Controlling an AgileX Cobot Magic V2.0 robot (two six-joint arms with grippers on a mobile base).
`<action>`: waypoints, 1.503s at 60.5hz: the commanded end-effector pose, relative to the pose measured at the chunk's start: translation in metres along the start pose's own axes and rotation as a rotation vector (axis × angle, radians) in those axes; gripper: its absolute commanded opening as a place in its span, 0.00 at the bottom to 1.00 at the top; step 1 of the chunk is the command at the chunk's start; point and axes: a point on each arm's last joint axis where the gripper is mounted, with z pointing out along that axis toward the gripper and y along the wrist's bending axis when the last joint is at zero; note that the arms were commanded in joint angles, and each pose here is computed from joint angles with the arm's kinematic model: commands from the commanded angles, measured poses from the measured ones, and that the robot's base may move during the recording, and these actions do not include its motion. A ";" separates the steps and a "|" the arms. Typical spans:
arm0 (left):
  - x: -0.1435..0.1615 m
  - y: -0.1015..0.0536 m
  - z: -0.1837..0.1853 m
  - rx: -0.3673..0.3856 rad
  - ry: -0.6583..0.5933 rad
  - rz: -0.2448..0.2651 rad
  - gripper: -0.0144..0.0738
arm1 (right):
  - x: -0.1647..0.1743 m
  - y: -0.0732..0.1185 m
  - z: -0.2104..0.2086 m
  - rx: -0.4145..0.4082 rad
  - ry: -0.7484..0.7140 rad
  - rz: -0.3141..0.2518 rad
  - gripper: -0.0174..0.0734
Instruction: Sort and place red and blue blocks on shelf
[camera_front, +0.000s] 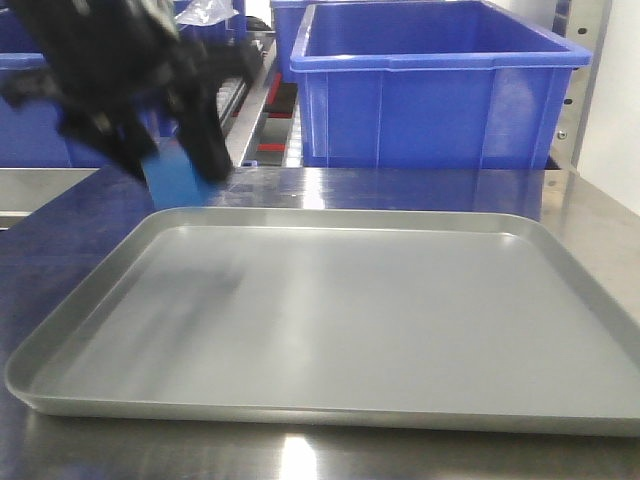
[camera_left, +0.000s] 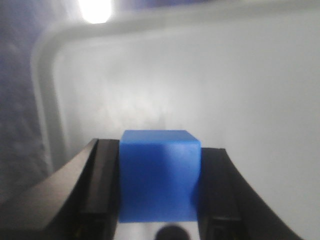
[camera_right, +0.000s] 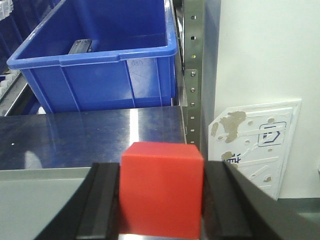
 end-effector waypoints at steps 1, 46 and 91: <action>-0.019 0.006 -0.050 0.034 -0.199 -0.010 0.30 | -0.018 0.002 -0.002 -0.010 -0.119 -0.014 0.26; 0.119 0.107 -0.169 -0.166 -0.706 -0.199 0.30 | -0.018 0.002 -0.002 -0.010 -0.119 -0.014 0.26; 0.167 0.114 -0.155 -0.213 -0.725 -0.177 0.30 | -0.018 0.002 -0.002 -0.010 -0.119 -0.014 0.26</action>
